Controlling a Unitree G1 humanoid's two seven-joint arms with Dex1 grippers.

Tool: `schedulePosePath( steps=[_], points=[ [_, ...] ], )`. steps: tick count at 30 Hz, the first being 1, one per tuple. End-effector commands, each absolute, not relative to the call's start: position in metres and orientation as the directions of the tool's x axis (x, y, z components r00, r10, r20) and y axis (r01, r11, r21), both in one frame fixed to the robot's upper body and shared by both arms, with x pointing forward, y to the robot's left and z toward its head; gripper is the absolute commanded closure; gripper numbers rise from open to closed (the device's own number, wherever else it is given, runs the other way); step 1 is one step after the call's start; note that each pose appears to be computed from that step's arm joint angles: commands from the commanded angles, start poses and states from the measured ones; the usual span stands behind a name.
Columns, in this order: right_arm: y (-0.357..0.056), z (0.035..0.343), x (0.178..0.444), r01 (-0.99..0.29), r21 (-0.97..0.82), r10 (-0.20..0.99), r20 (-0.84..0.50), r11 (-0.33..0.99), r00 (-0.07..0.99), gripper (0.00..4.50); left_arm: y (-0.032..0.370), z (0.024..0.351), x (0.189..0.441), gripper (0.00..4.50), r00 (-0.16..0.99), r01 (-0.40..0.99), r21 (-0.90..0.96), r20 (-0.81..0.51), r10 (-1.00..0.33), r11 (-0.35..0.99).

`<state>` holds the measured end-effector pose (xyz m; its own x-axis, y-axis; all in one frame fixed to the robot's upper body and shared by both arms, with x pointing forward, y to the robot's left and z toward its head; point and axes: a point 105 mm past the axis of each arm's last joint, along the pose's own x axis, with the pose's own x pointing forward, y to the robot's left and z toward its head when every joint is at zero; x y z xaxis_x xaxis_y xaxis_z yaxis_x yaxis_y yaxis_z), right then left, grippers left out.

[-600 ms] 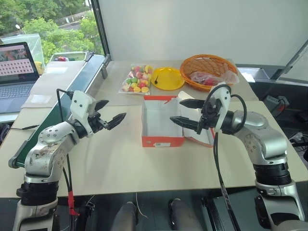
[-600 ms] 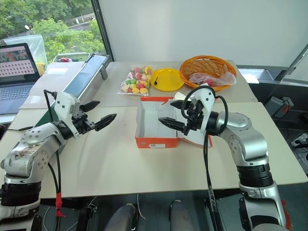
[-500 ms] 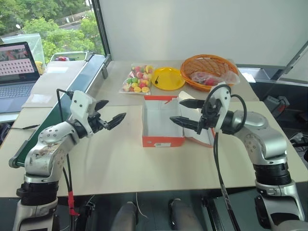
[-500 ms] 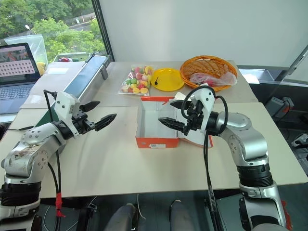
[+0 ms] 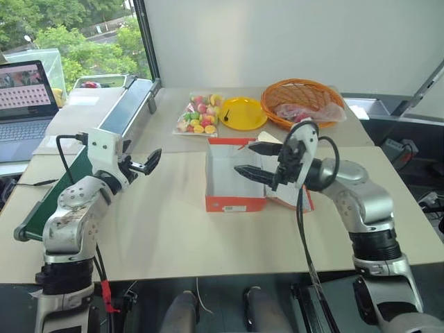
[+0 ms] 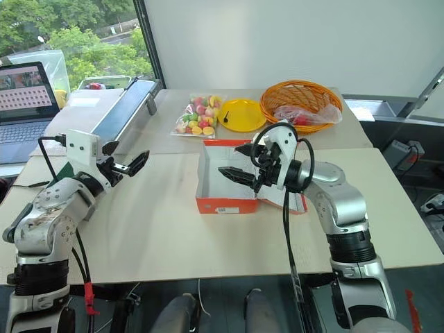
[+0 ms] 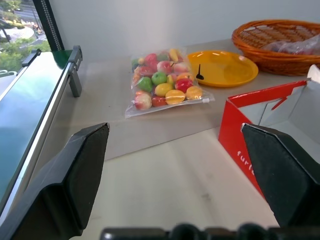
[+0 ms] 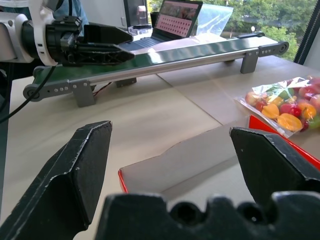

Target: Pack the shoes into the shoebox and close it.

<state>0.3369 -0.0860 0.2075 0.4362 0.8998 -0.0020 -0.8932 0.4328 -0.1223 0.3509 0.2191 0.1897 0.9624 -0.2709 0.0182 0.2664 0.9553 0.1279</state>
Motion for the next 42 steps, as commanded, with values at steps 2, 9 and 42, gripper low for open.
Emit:
schedulePosePath(
  steps=[2, 9, 42],
  points=[
    [-0.083, 0.225, 0.336, -0.888, -0.192, 0.908, 0.04, 0.417, 0.417, 0.08, 0.232, 0.203, 0.353, 0.0, 0.981, 0.165, 0.142, 0.075, -0.177, 0.976],
    [-0.084, 0.236, 0.339, -0.874, -0.209, 0.898, 0.102, 0.44, 0.428, 0.08, 0.234, 0.202, 0.359, 0.0, 0.989, 0.119, 0.134, 0.076, -0.13, 0.984],
    [-0.068, 0.242, 0.338, -0.88, -0.207, 0.902, 0.16, 0.428, 0.401, 0.08, 0.297, 0.197, 0.381, 0.0, 0.998, 0.055, 0.184, 0.015, -0.059, 0.981]
  ],
)
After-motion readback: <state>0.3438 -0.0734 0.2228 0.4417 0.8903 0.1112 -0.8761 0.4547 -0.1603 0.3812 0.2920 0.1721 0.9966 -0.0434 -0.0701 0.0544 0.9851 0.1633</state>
